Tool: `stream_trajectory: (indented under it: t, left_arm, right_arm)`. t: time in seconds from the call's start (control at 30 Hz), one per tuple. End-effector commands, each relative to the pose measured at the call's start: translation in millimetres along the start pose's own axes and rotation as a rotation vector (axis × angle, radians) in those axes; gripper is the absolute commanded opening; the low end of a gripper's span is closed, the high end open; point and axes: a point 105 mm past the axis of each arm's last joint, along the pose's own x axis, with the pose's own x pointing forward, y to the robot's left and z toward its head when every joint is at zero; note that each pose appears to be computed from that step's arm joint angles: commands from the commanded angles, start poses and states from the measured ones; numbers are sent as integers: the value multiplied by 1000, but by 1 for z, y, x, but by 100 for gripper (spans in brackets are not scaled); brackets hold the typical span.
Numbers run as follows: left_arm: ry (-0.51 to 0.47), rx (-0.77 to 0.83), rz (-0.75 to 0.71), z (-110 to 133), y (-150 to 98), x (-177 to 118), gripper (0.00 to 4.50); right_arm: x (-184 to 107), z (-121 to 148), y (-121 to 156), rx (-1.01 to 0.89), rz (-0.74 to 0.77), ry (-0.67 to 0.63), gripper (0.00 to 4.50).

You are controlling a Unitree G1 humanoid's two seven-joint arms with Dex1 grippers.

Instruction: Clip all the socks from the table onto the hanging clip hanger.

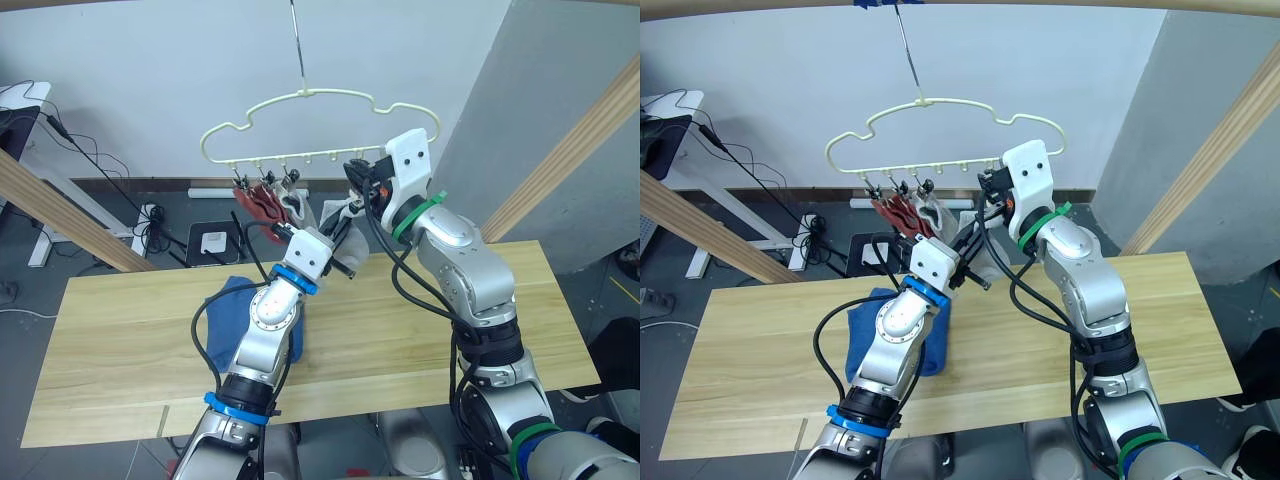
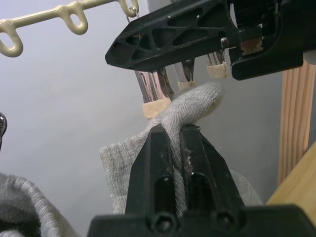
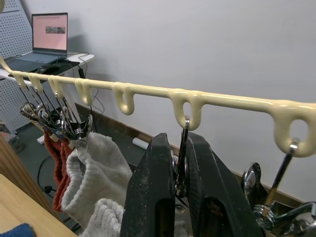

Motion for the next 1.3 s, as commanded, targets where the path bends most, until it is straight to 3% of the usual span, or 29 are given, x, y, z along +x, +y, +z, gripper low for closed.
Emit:
stream_trajectory:
  t: [0.03,0.4,0.73,1.13,1.3]
  left_arm:
    - [-58,7,4,13,1,6,0]
    - [-54,9,-1,10,0,9,0]
    - [20,-17,-34,-7,-8,4,0]
    - [10,-15,-24,-6,-5,7,0]
    - [-11,-19,-10,-2,-2,8,0]
  right_arm:
    - [-4,12,2,28,1,-45,2]
    - [-7,16,0,44,-5,-44,391]
    - [-20,23,-1,46,14,-52,391]
    - [-63,23,7,-20,223,44,391]
    - [-69,18,9,-50,243,75,391]
